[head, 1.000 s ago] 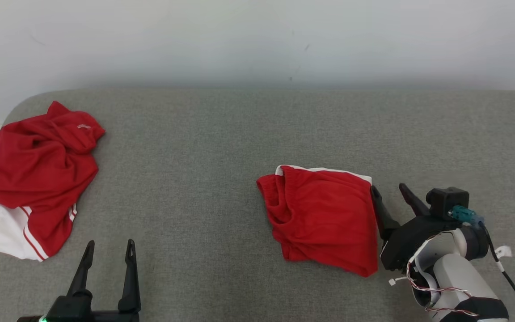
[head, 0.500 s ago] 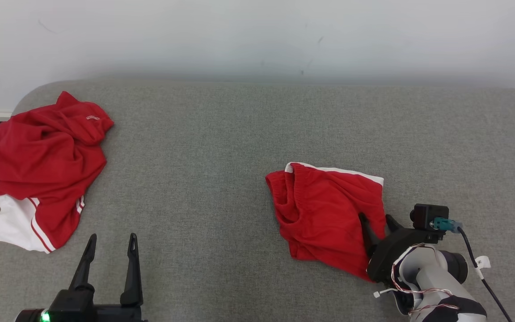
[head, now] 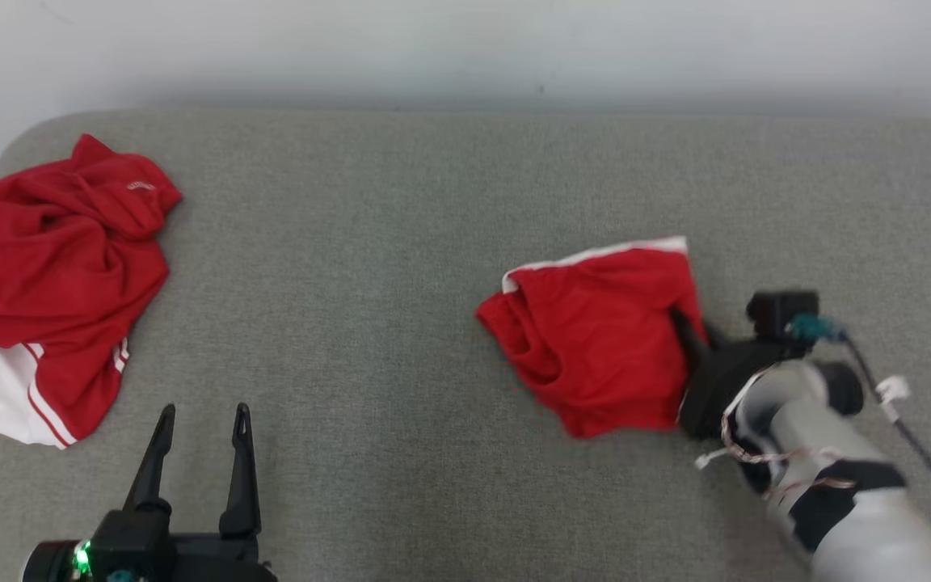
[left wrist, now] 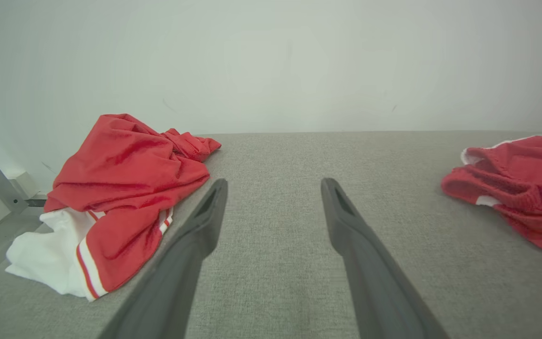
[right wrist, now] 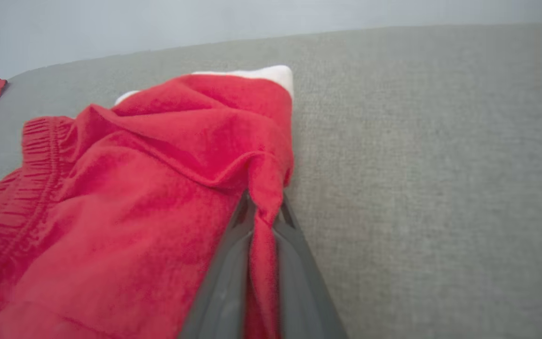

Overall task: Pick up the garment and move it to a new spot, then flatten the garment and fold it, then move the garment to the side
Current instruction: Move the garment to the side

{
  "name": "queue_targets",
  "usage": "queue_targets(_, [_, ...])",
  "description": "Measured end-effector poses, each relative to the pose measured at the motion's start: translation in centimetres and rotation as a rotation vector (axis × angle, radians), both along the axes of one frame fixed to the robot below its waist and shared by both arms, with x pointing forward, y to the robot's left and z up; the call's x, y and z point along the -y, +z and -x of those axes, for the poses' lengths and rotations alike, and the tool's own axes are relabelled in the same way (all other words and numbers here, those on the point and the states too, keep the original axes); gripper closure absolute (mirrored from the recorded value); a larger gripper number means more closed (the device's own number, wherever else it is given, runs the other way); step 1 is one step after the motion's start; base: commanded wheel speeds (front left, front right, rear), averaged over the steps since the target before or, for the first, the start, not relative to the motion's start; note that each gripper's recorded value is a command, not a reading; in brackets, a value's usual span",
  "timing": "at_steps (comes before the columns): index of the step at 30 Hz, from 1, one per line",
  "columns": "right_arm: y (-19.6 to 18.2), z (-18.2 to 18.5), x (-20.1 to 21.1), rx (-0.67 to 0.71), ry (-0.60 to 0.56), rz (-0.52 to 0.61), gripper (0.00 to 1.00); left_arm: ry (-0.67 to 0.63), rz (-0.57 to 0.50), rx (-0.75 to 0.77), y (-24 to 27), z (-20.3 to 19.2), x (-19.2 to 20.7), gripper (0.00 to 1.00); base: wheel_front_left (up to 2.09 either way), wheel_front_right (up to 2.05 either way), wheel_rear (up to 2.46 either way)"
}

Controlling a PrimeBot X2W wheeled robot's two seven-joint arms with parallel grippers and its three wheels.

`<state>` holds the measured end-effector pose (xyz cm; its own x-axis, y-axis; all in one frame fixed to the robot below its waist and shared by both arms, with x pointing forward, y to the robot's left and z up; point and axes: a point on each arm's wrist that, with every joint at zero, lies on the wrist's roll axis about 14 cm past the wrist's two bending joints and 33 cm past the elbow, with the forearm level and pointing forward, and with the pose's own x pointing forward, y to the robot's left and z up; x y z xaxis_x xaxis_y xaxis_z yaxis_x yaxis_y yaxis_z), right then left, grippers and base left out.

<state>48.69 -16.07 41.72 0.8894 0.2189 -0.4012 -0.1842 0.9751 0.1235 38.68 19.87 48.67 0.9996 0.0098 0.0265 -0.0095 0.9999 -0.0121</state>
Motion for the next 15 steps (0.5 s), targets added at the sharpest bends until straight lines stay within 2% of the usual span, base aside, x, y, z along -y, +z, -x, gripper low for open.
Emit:
queue_targets(9, [2.6,-5.1,7.7,0.033,0.022,0.236,1.0,-0.078,-0.005,-0.011,-1.2,-4.3,2.3,0.0,0.0,0.0,0.0])
queue_targets(15, [4.1,-7.4,15.0,0.025,-0.041,0.378,1.0,-0.139,-0.017,-0.027,-2.9,-7.3,3.8,0.0,0.0,0.0,0.0])
